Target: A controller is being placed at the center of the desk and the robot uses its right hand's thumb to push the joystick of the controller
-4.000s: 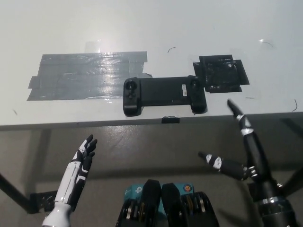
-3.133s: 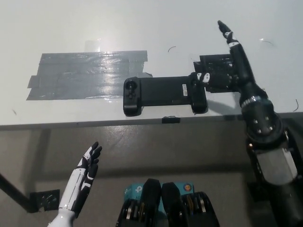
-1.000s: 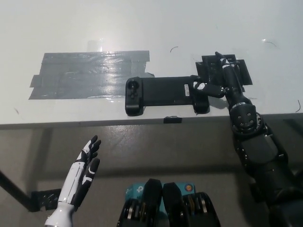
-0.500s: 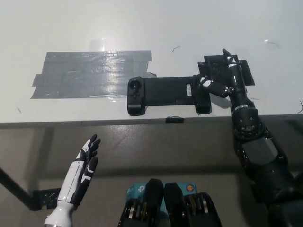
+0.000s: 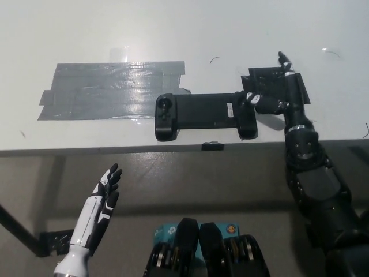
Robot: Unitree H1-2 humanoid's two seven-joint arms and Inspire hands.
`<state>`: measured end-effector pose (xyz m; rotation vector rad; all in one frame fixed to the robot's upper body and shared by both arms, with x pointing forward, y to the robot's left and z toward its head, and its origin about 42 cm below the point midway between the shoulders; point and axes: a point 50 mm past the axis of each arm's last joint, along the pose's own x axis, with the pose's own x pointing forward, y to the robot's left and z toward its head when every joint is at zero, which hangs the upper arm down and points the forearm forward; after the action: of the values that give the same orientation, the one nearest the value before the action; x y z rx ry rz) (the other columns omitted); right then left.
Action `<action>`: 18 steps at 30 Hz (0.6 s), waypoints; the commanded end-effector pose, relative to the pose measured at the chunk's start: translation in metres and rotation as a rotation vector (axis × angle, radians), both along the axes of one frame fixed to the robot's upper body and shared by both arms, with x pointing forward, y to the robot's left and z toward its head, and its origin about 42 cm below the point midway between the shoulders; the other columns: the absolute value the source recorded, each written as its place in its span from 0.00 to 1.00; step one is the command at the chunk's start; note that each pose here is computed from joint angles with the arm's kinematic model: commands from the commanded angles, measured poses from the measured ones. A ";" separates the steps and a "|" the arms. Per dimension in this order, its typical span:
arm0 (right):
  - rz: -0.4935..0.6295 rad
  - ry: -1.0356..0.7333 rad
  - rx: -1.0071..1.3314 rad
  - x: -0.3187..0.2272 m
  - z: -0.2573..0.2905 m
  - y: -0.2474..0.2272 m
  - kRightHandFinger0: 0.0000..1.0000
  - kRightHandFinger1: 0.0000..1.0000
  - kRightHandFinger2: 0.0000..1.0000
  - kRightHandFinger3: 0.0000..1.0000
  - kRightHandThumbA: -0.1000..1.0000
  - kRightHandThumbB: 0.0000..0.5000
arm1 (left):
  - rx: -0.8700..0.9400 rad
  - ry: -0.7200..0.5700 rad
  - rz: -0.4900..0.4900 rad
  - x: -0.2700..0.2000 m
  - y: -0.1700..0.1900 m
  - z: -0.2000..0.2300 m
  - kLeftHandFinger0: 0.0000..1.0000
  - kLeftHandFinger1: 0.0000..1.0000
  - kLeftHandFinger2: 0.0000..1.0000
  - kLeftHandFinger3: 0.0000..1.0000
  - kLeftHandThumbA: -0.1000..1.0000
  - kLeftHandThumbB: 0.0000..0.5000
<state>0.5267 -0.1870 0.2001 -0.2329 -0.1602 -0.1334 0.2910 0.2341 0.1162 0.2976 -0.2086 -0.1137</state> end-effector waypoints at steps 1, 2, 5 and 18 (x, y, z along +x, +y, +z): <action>0.043 -0.222 0.057 0.007 0.060 -0.004 1.00 1.00 1.00 1.00 1.00 0.56 | 0.002 -0.067 -0.023 0.004 0.001 0.017 1.00 1.00 1.00 1.00 1.00 0.07; 0.061 -0.246 0.061 0.005 0.066 -0.002 1.00 1.00 1.00 1.00 1.00 0.55 | 0.001 -0.069 -0.024 0.004 0.000 0.017 1.00 1.00 1.00 1.00 1.00 0.07; 0.124 -0.367 0.077 -0.012 0.099 0.008 1.00 1.00 1.00 1.00 1.00 0.55 | 0.003 -0.071 -0.022 0.005 0.000 0.016 1.00 1.00 1.00 1.00 0.99 0.09; 0.278 -0.624 0.074 -0.111 0.153 0.015 1.00 1.00 1.00 1.00 1.00 0.59 | 0.006 -0.082 -0.031 0.012 0.000 0.022 1.00 1.00 1.00 1.00 0.99 0.10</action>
<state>0.4681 -0.1844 0.3045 -0.1068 -0.6172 -0.0728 0.2916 0.2339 0.1155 0.2974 -0.2031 -0.1138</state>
